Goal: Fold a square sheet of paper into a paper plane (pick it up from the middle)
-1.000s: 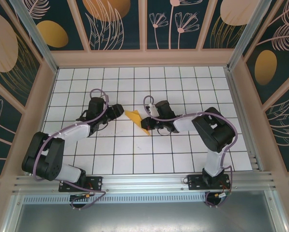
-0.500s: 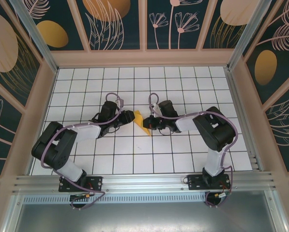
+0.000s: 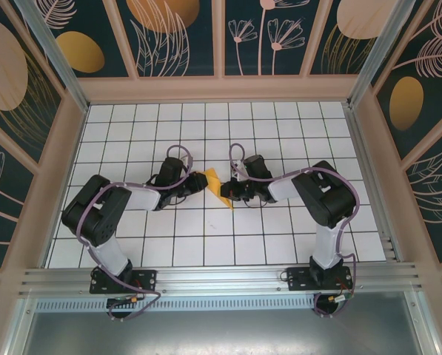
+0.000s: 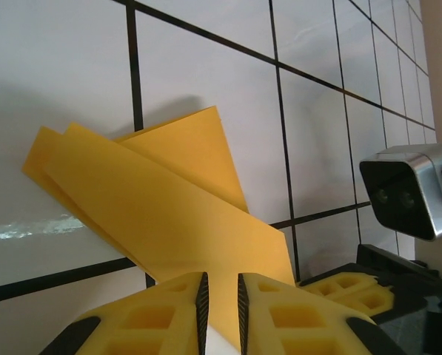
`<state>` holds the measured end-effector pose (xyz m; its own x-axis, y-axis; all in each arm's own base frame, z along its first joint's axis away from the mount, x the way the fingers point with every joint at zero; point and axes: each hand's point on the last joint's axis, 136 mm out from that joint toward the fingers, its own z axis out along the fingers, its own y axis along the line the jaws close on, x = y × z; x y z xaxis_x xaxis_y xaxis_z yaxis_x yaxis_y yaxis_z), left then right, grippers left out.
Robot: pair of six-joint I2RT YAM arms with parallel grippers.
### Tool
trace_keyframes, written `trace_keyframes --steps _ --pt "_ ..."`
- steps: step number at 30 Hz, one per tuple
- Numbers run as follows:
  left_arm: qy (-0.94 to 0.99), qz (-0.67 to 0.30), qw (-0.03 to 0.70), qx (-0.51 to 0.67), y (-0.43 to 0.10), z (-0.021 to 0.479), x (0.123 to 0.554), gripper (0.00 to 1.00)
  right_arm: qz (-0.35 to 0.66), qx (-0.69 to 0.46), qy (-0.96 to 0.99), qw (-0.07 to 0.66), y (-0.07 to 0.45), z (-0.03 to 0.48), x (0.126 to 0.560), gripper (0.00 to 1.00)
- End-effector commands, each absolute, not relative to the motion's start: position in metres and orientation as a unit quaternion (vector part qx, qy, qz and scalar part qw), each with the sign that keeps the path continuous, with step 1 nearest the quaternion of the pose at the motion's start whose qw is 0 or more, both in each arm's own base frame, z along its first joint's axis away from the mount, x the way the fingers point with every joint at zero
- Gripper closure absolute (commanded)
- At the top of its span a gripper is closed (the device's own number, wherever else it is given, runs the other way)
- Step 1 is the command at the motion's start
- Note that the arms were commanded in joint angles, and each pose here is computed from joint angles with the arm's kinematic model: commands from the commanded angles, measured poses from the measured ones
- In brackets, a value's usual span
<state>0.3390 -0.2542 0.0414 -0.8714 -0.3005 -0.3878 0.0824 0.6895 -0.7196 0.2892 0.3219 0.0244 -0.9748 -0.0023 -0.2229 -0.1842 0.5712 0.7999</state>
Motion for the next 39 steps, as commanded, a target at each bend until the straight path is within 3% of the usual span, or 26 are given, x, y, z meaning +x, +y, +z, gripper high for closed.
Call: trace_keyframes --steps 1,11,24,30,39 --pt "0.881 -0.396 0.253 -0.054 -0.263 0.045 0.349 0.79 0.455 -0.043 0.886 0.079 0.319 0.015 0.286 1.00" --pt "0.893 -0.375 0.241 -0.064 -0.263 0.028 0.355 0.80 0.456 -0.046 0.885 0.079 0.320 0.018 0.288 0.97" --pt "0.907 -0.343 0.229 -0.082 -0.254 0.012 0.357 0.81 0.454 -0.059 0.878 0.137 0.309 0.069 0.304 0.76" --pt "0.909 -0.340 0.226 -0.085 -0.254 0.012 0.358 0.80 0.438 -0.083 0.879 0.170 0.306 0.083 0.301 0.74" --pt "0.908 -0.340 0.227 -0.086 -0.256 0.015 0.360 0.79 0.424 -0.114 0.890 0.125 0.329 0.053 0.285 0.81"
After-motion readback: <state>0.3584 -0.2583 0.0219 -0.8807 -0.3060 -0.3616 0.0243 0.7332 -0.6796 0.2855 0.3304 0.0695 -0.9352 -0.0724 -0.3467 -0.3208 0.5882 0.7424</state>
